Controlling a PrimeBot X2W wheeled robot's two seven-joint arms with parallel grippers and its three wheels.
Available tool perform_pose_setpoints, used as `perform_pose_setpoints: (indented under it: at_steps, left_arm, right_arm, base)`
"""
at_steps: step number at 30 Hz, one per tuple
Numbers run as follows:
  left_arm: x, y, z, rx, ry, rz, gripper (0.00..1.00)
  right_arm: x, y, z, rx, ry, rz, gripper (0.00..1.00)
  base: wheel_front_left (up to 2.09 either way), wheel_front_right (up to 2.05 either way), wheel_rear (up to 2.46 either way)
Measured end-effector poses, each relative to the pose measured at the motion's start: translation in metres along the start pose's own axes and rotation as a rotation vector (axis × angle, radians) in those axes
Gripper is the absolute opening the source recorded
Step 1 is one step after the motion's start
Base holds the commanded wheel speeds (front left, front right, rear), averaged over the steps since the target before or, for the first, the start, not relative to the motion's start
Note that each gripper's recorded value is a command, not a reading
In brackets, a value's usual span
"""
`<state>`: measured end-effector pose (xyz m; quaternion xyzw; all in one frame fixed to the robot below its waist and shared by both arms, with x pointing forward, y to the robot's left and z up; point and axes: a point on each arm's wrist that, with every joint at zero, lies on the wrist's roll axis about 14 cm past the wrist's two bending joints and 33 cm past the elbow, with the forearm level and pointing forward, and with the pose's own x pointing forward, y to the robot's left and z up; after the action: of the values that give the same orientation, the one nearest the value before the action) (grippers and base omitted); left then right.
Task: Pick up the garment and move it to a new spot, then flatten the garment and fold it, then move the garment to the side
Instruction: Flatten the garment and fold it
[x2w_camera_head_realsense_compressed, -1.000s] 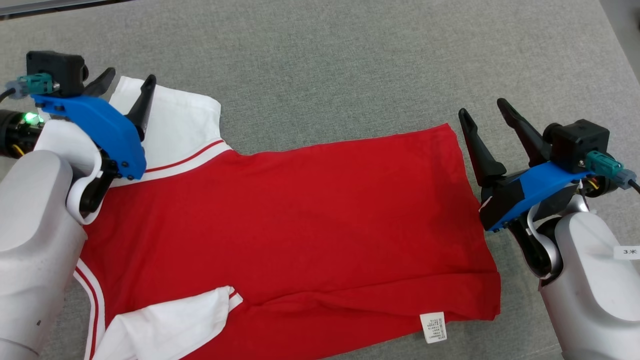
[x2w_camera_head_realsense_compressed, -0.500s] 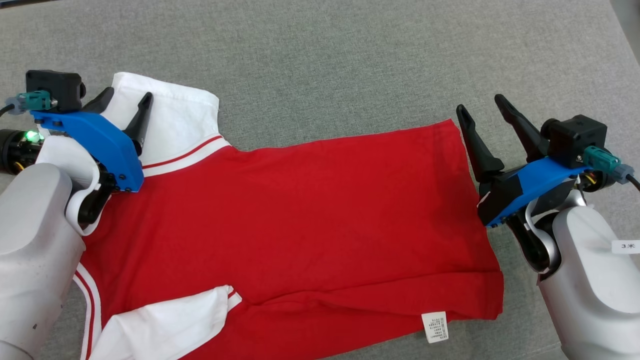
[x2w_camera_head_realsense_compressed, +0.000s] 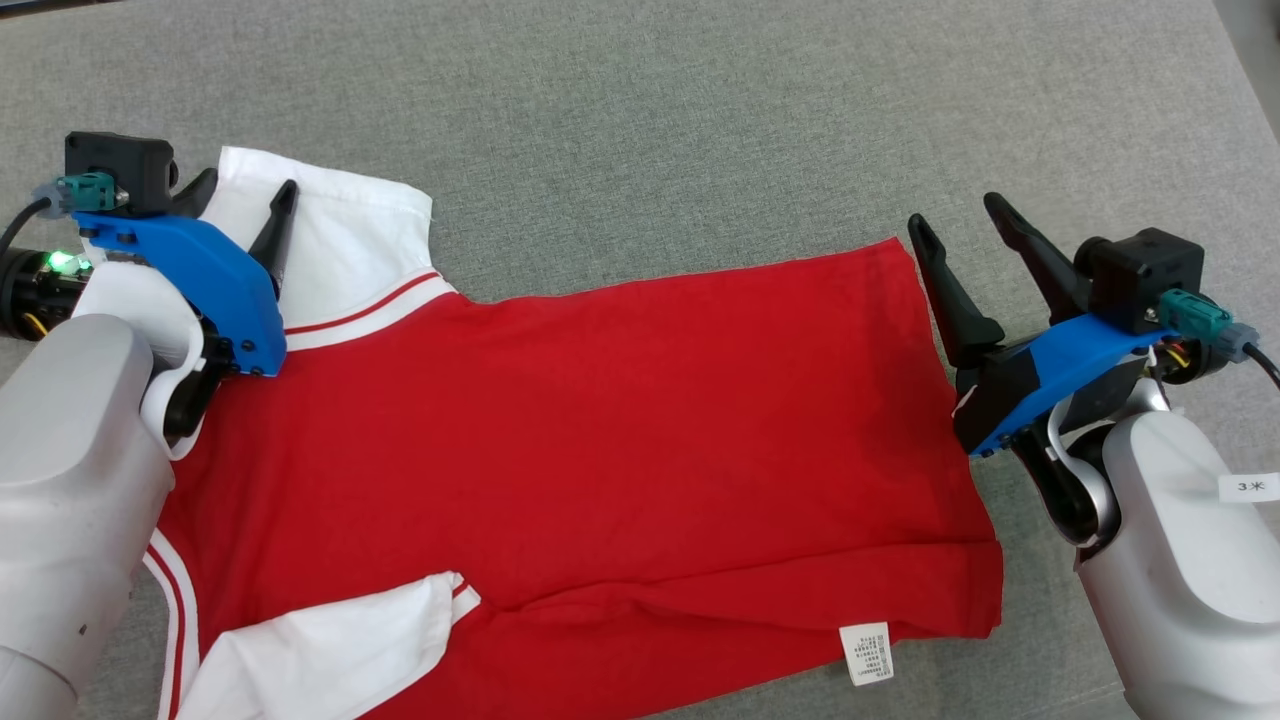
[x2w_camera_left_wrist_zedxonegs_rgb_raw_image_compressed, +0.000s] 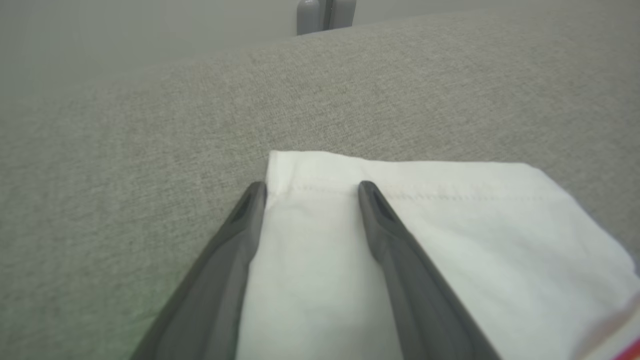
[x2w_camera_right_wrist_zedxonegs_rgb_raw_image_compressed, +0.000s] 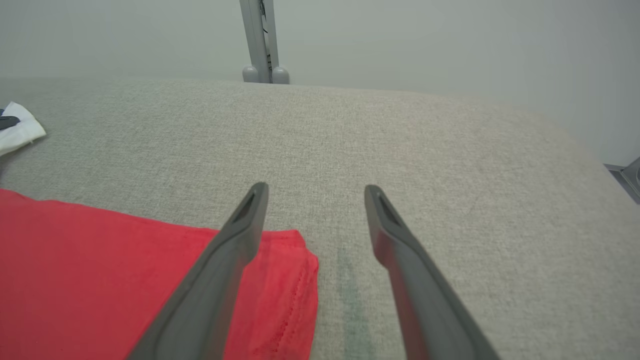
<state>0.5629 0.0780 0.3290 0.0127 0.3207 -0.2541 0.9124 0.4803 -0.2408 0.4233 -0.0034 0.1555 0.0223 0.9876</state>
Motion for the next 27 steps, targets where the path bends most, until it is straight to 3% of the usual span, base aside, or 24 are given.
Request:
perform_pose_setpoints:
  at_steps: [2,14,27]
  left_arm:
    - [0.001,-0.001,0.0,-0.001,-0.003,-0.002,0.0]
    - [-0.016,-0.016,0.028,0.016,-0.156,-0.022,0.0]
    - [-0.033,-0.025,0.039,0.053,-0.245,-0.061,0.0]
  right_arm:
    - [0.0,0.001,-0.001,0.0,0.009,0.003,1.0]
    - [-0.011,0.007,-0.021,0.002,0.147,0.037,1.0]
    - [0.007,0.015,-0.046,0.006,0.277,0.059,1.0]
  base:
    - [0.0,0.0,0.0]
    - [0.0,0.0,0.0]
    - [0.0,0.0,0.0]
